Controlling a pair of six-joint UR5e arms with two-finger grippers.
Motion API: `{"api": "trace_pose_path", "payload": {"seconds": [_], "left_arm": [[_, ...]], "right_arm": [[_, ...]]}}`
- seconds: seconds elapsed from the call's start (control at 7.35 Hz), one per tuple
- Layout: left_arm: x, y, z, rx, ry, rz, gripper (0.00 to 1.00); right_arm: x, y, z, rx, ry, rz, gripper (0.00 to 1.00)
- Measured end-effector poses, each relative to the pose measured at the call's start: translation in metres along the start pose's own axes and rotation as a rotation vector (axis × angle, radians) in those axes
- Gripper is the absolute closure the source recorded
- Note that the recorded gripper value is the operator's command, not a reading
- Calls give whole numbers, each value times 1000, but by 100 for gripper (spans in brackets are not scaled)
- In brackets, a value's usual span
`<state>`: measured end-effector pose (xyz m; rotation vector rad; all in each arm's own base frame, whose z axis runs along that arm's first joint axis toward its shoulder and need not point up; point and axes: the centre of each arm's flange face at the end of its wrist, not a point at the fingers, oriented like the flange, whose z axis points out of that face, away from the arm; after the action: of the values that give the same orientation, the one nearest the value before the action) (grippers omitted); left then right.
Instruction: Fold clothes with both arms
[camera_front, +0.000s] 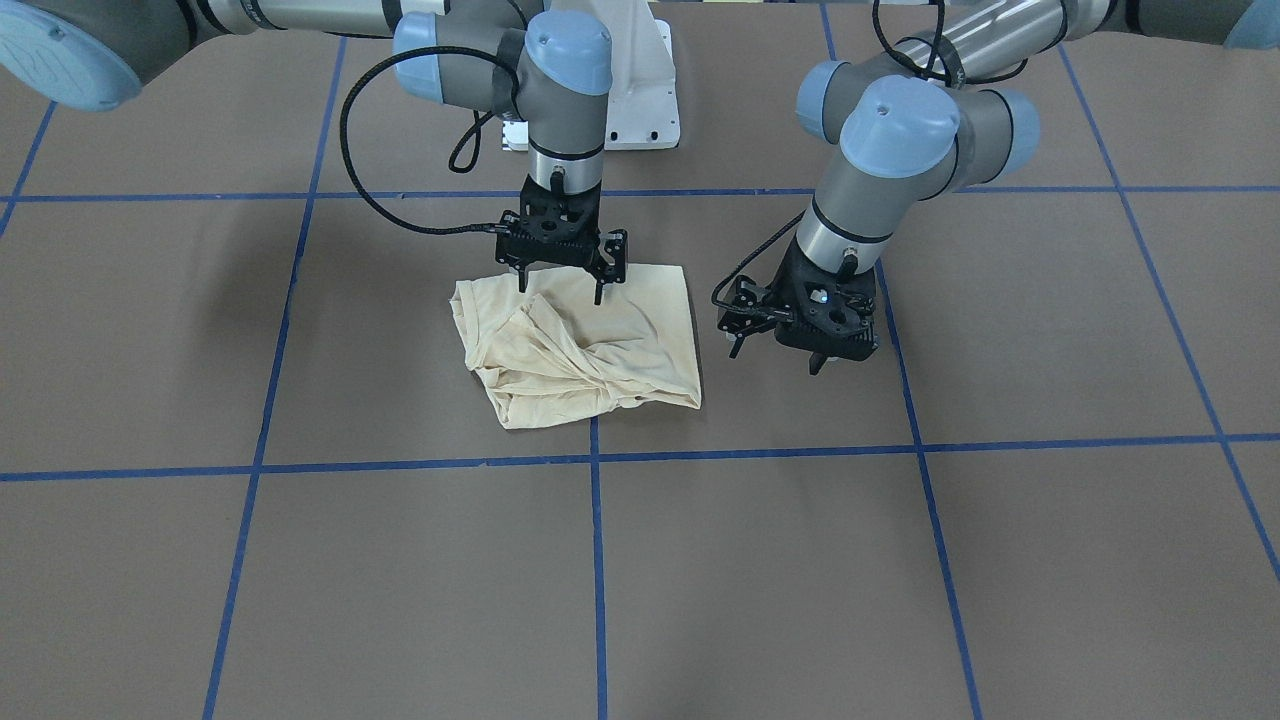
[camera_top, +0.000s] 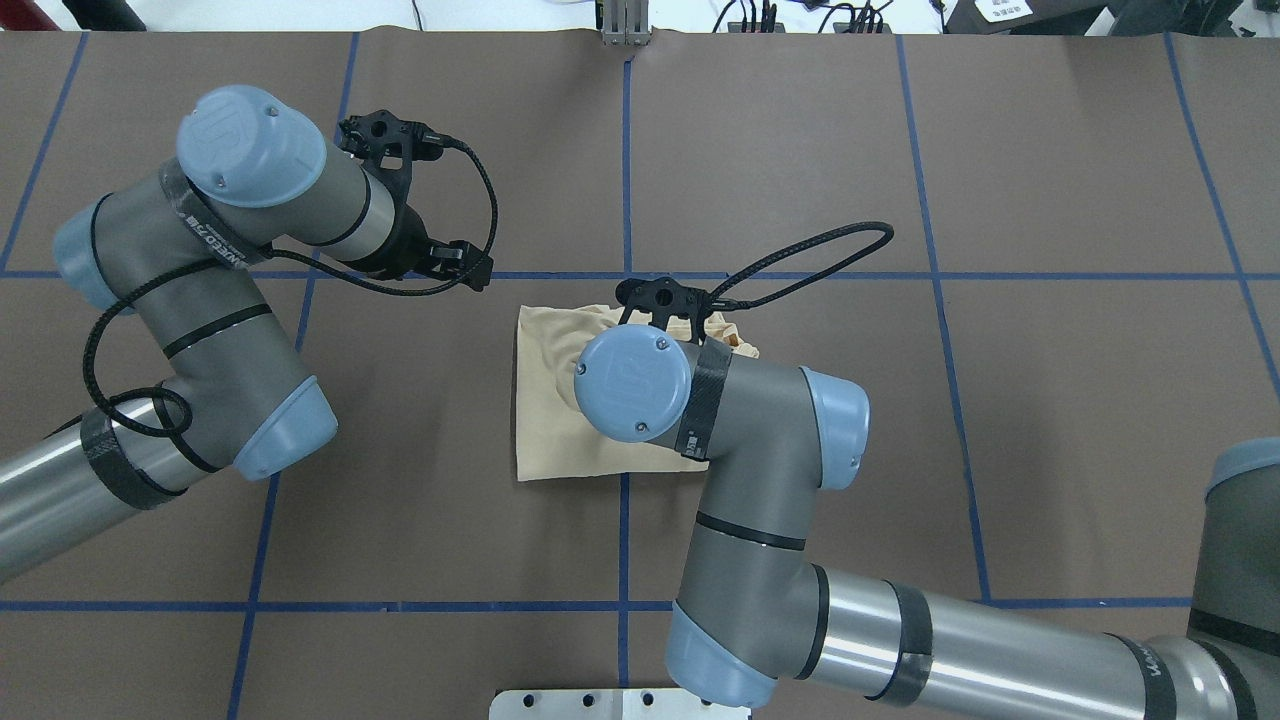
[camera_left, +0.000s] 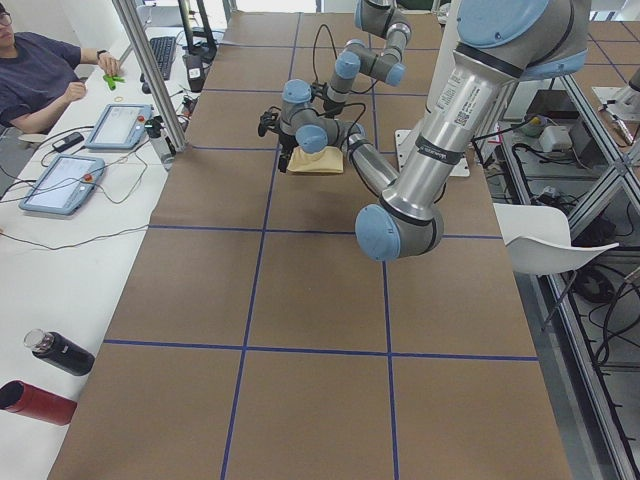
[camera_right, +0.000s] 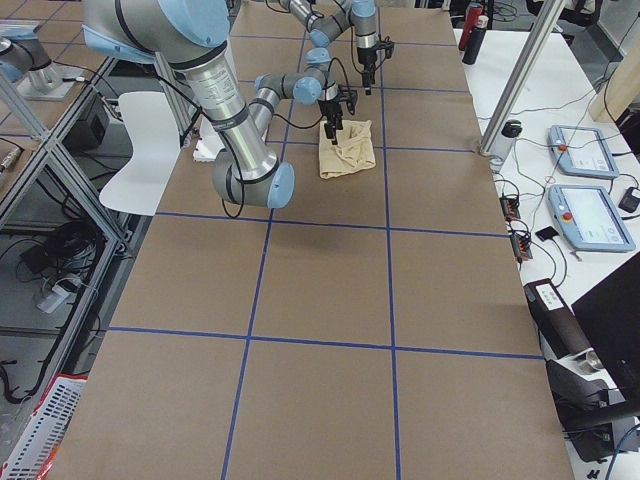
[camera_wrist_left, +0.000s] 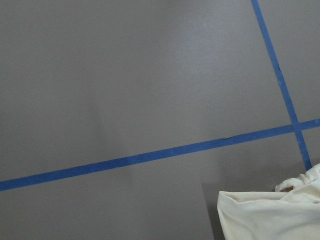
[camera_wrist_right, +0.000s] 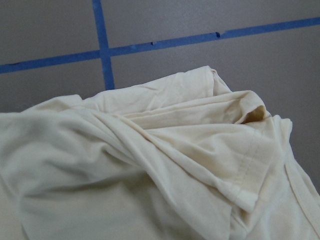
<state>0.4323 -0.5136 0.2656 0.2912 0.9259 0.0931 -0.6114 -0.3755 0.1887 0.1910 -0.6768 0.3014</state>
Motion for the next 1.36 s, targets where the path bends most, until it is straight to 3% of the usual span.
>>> {"api": "trace_pose_path", "payload": {"seconds": [0.41, 0.68, 0.82, 0.95, 1.09, 1.22, 1.36], "left_arm": [[0, 0, 0, 0, 0, -3, 0], [-1, 0, 0, 0, -1, -3, 0], [-1, 0, 0, 1, -2, -3, 0], [-1, 0, 0, 1, -1, -3, 0], [-1, 0, 0, 0, -1, -3, 0], [-1, 0, 0, 0, 0, -3, 0], [-1, 0, 0, 0, -1, -3, 0]], "right_arm": [[-20, 2, 21, 47, 45, 12, 51], [-16, -18, 27, 97, 64, 9, 72], [-11, -34, 34, 119, 78, -5, 75], [-7, -53, 45, 138, 85, -39, 70], [-1, -75, 61, 156, 81, -88, 24], [6, -103, 70, 181, 68, -155, 1], [14, -129, 71, 198, 60, -217, 0]]}}
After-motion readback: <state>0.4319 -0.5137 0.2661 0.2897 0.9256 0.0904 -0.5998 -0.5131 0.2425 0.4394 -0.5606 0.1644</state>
